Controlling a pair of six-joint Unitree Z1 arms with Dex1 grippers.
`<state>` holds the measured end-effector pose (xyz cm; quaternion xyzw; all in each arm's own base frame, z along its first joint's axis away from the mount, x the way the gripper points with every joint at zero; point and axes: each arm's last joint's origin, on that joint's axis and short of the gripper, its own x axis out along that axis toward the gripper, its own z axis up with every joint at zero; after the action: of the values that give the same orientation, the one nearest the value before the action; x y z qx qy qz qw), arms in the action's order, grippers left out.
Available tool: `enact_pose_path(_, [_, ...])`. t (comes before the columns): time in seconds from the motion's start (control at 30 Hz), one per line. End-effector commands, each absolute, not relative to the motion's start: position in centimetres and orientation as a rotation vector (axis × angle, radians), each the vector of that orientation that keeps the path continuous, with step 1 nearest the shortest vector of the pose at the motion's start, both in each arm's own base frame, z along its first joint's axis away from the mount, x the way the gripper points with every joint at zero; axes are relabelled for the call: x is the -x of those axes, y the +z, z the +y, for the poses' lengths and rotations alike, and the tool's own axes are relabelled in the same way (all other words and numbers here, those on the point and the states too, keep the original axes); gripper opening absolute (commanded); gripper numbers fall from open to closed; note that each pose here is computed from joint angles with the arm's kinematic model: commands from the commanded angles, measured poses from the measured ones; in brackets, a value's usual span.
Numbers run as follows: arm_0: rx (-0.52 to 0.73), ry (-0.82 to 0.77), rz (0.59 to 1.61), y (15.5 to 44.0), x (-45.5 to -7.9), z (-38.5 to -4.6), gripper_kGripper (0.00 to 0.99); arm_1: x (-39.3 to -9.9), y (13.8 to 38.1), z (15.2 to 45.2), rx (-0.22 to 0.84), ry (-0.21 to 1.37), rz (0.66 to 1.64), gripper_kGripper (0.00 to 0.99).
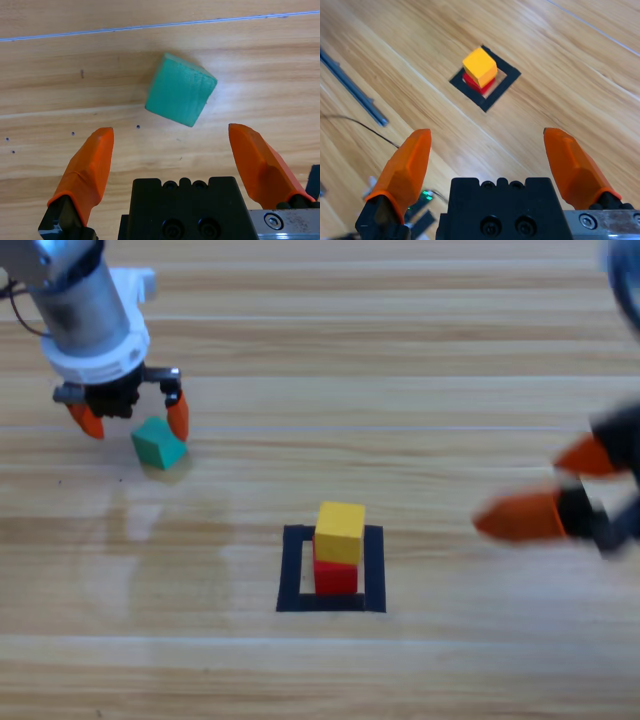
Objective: Stack the blocks in the rectangular block: red at the bottom, yellow in the middle, green on top
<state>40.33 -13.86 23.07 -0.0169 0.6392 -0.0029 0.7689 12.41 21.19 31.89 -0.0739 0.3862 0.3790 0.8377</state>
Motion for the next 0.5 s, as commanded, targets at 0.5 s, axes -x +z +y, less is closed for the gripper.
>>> enact_pose_path(0.5, [-0.081, -0.067, 1.404, 19.3, -43.5, -14.4, 0.942, -11.4, 28.4, 17.7, 0.204, 0.84, 0.688, 0.99])
